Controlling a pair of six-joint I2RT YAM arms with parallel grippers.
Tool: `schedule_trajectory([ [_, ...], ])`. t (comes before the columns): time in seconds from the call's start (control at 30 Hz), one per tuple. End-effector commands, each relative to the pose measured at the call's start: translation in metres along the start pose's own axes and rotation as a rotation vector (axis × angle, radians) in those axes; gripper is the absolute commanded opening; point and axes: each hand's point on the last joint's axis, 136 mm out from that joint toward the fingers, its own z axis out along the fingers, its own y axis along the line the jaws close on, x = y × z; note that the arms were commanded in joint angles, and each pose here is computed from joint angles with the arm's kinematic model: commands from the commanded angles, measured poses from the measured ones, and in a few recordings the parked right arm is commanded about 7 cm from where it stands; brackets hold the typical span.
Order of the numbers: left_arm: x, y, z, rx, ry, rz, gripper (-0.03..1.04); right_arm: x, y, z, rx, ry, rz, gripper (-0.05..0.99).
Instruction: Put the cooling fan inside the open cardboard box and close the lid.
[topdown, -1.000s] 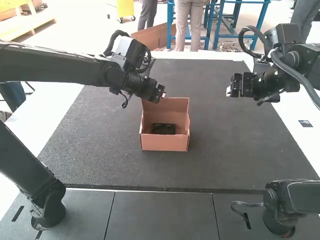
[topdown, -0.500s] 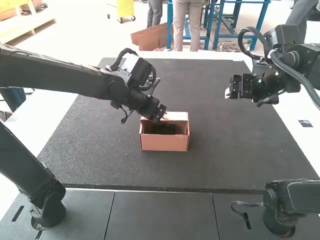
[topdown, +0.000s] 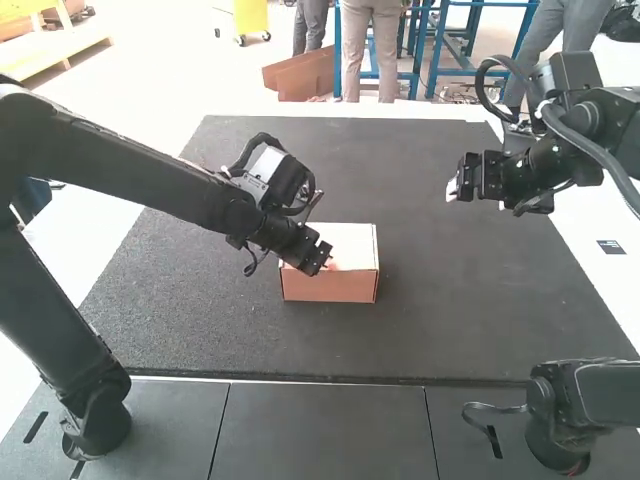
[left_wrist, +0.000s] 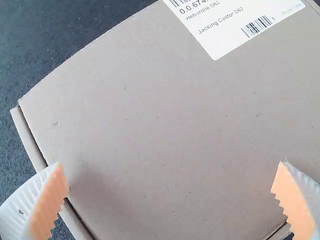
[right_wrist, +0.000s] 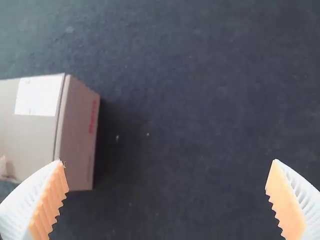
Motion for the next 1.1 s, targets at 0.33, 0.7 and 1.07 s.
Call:
schedule_trajectory([
  [0.33,-0.131,0.050,-0.087,-0.069,-0.268,-0.086,0.97,-0.033,0.002,-0.019,-0.026,-0.120,-0.005,0.90],
  [0.7,-0.138,0.083,-0.144,-0.070,-0.426,-0.153,0.97,-0.070,0.009,-0.036,-0.056,-0.418,-0.104,0.90],
  [1.07,-0.098,0.099,-0.188,-0.122,-0.799,-0.197,0.97,-0.083,0.013,-0.082,-0.078,-0.777,-0.148,0.90],
])
